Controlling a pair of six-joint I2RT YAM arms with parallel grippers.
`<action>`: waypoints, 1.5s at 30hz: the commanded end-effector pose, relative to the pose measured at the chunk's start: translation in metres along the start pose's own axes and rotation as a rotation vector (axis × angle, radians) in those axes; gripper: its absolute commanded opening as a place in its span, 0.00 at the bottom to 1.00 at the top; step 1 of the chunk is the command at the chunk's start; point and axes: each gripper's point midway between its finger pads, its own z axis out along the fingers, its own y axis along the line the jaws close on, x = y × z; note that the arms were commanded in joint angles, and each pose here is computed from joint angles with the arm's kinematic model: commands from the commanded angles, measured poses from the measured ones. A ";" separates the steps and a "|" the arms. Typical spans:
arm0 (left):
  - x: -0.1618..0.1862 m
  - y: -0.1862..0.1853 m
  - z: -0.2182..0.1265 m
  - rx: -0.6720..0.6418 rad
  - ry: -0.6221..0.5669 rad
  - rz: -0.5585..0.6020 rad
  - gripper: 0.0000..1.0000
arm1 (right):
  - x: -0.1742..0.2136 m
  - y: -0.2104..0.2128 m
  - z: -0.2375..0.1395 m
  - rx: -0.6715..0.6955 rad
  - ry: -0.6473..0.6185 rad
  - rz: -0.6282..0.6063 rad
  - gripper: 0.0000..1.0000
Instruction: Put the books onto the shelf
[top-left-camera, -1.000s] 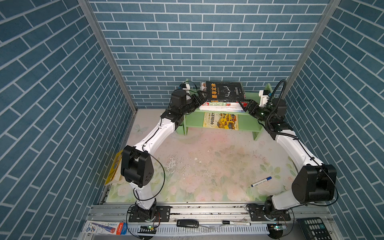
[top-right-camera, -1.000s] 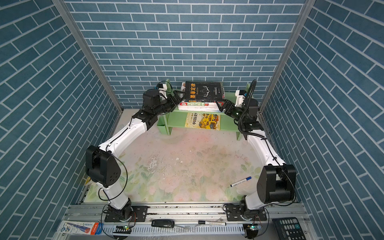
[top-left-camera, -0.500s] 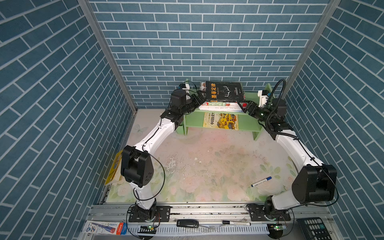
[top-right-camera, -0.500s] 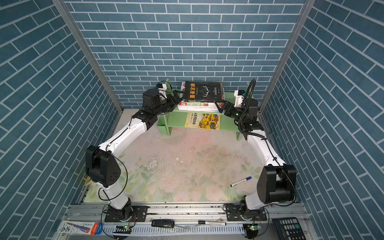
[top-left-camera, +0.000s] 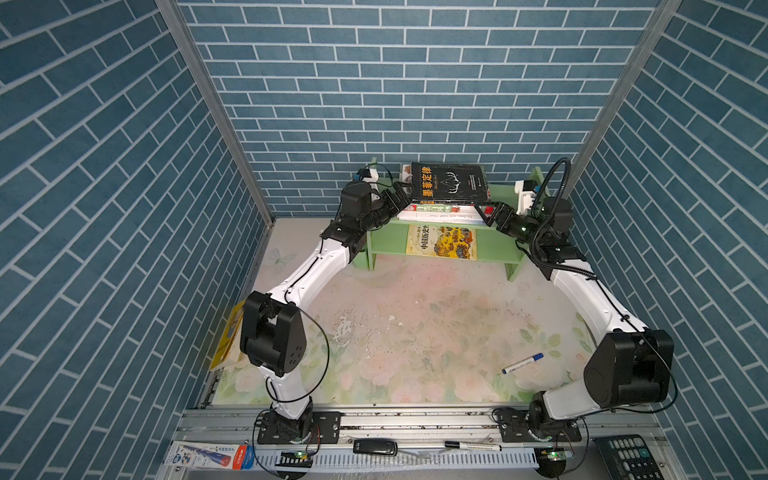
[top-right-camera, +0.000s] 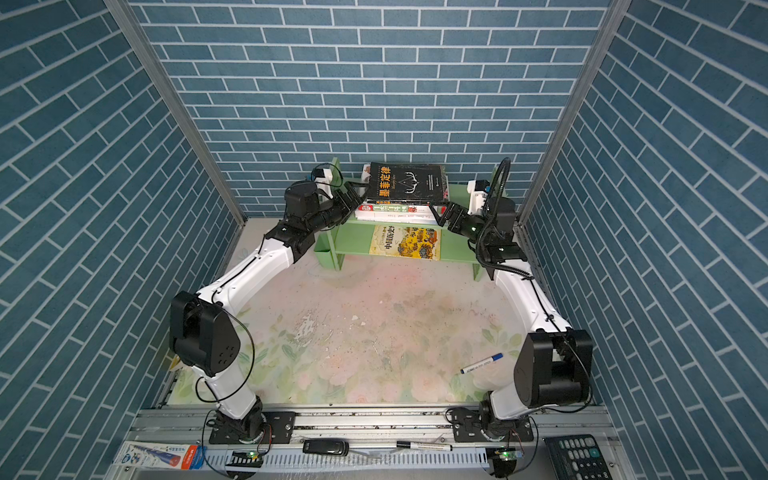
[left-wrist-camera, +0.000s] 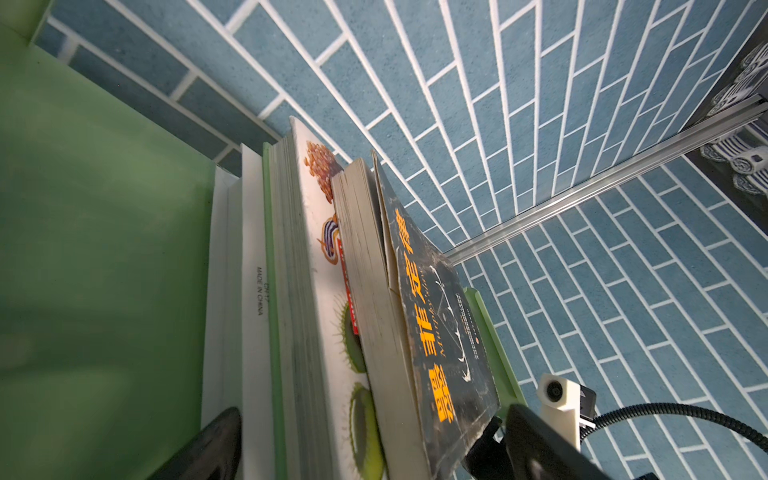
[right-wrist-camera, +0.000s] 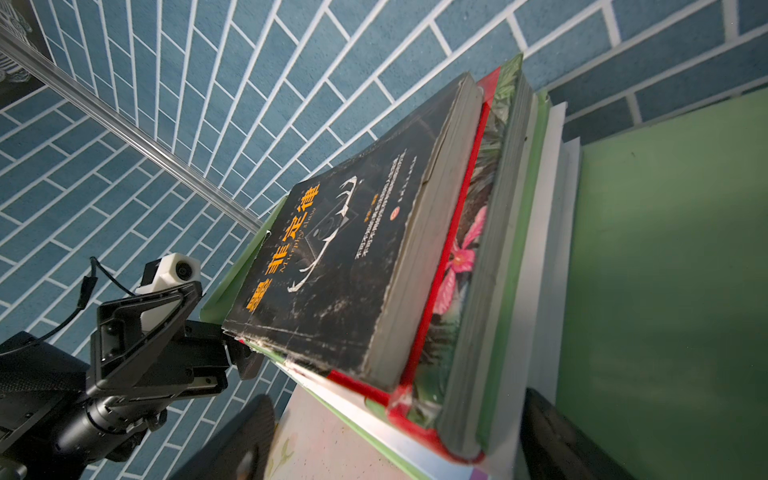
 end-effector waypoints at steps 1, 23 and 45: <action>0.006 -0.023 -0.008 0.071 0.025 -0.001 1.00 | 0.022 0.049 0.001 -0.149 0.107 -0.016 0.91; 0.008 -0.022 -0.013 0.059 0.020 0.007 1.00 | 0.023 0.037 0.001 -0.078 0.087 -0.010 0.92; -0.024 -0.054 -0.116 -0.107 -0.169 0.282 1.00 | -0.011 0.069 -0.066 0.075 -0.048 -0.096 0.96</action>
